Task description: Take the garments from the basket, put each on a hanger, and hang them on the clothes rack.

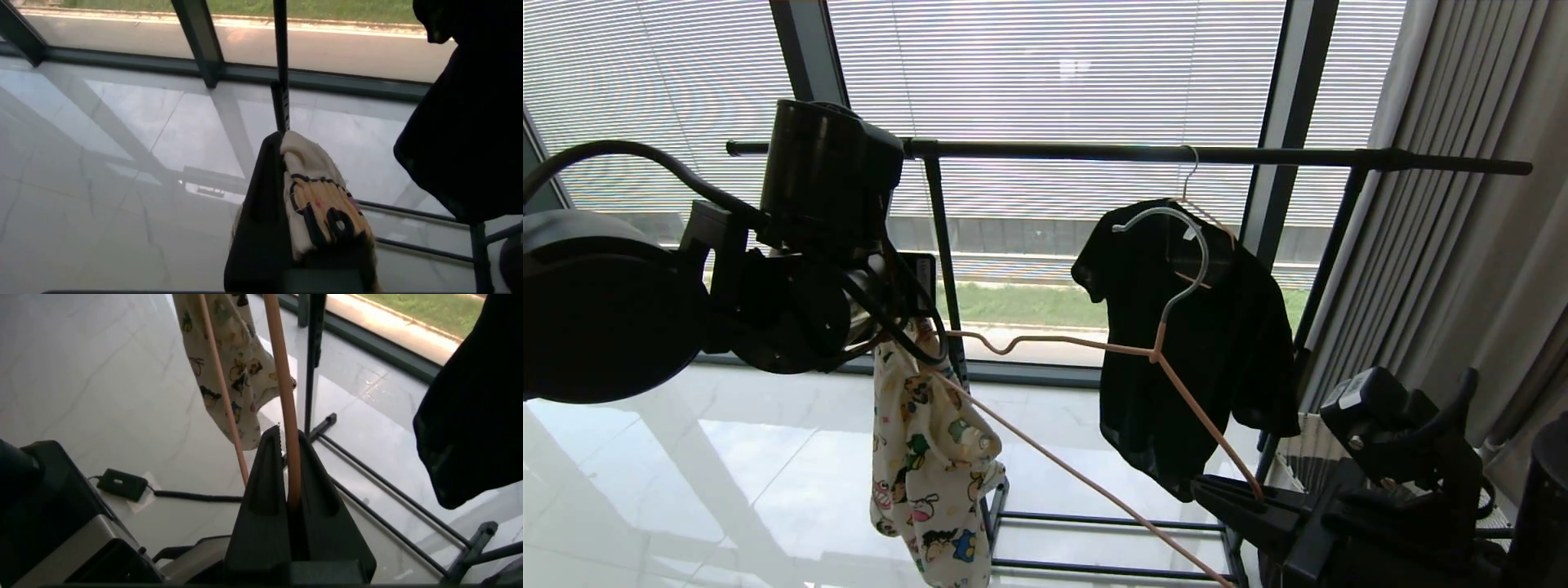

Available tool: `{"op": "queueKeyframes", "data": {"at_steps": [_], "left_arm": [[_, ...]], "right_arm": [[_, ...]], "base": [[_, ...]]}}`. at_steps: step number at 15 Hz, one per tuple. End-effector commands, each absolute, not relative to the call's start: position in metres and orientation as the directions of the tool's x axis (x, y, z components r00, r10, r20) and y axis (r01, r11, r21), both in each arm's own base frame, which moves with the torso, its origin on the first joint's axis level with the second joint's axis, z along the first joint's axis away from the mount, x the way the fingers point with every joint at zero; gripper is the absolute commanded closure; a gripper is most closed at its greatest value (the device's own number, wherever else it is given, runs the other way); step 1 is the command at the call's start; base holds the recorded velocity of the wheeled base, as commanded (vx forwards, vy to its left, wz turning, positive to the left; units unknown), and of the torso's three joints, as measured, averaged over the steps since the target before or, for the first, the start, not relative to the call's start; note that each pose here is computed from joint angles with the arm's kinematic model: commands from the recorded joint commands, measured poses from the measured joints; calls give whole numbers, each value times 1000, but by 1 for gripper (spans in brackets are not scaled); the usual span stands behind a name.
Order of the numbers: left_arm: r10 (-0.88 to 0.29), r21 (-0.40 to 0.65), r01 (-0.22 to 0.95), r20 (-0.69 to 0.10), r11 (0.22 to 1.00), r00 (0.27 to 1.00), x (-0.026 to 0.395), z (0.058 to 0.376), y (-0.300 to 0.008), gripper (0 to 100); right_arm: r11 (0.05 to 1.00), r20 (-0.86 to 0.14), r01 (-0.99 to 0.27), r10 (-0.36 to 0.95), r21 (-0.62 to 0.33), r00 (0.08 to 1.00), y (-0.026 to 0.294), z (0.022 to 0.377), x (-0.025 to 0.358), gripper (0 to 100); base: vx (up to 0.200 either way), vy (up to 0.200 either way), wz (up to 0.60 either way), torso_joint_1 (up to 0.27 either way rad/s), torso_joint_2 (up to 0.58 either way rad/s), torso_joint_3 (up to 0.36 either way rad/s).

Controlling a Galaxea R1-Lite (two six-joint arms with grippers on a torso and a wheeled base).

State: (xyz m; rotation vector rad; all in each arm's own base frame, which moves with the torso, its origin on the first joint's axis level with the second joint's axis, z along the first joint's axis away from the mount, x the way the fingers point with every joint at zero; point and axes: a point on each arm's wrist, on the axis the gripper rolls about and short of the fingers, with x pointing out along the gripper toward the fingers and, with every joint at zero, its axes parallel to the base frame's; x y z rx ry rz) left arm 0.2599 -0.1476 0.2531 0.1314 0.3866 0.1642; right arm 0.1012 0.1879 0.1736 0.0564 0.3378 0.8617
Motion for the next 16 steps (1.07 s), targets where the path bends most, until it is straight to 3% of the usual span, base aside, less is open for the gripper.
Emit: {"op": "queueKeyframes", "data": {"at_steps": [1, 6, 13, 16], "left_arm": [[191, 157, -142, -364, 977, 912, 260, 251, -150, 100], [198, 169, -145, -362, 975, 911, 259, 249, -156, 100], [141, 169, -85, -355, 982, 924, 249, 252, -170, 100], [31, 172, 35, -365, 984, 930, 224, 249, -194, 100]], "right_arm": [[694, -275, -698, 716, 180, 641, 201, 161, 122, 100], [703, -200, -685, 711, 192, 674, 220, 172, 140, 100], [699, -243, -699, 712, 150, 659, 224, 161, 140, 100], [698, -240, -700, 712, 149, 660, 237, 160, 148, 100]], "base": [[0, 0, 0, 0, 0, 0], [0, 0, 0, 0, 0, 0], [0, 0, 0, 0, 0, 0], [0, 0, 0, 0, 0, 0]]}}
